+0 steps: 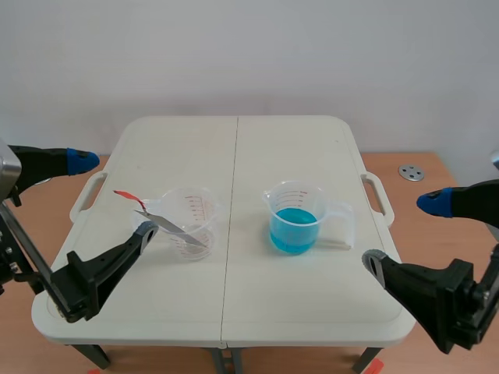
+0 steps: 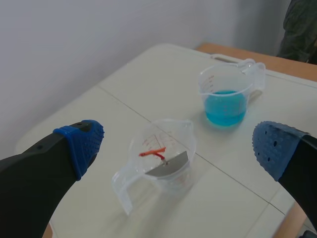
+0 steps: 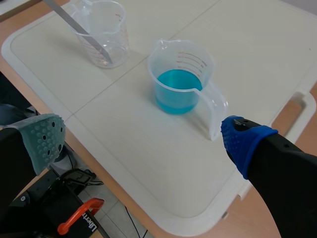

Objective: Hold the metal plate by the orange handle, dip it into the blue solution, take it out and point at it, then put the plate back in the beaker on the left.
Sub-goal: 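Return to the home posture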

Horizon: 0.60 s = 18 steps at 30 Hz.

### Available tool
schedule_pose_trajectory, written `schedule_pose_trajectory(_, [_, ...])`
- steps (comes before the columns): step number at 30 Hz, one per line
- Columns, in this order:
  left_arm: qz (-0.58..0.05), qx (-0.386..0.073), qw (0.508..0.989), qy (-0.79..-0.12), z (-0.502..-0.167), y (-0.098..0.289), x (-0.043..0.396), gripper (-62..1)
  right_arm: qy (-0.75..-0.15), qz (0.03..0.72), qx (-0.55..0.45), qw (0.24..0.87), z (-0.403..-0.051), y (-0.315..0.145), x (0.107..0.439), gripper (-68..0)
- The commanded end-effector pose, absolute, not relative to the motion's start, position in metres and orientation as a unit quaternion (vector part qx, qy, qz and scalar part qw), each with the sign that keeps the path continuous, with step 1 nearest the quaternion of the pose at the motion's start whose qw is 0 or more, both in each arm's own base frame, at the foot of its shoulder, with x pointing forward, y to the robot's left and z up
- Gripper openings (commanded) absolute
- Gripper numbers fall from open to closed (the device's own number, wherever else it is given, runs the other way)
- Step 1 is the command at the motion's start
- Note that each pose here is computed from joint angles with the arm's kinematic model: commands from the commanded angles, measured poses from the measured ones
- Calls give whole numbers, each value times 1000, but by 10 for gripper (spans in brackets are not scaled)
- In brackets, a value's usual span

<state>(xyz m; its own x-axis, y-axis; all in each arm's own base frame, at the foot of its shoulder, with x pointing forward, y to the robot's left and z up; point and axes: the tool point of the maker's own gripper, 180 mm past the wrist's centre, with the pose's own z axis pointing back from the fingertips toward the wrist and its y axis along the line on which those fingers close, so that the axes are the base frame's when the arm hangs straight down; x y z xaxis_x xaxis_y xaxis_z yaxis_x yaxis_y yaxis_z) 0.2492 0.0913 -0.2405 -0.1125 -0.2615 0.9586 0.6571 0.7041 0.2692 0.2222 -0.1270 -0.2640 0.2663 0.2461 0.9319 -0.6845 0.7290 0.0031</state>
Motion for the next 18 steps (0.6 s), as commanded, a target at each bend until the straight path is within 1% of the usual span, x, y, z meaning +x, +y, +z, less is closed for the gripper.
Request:
schedule_pose_trajectory(1, [-356,-147,628,-676,-222,89,253,14,-537,303,214,758,-254,-126,223,-12])
schedule_pose_trajectory(6, [-363,-147,621,-679,-213,82,252,14,-535,297,205,764,-254,-134,221,-12])
schedule_pose_trajectory(18, [-365,-144,626,-674,-215,82,252,14,-529,298,203,768,-258,-135,218,-12])
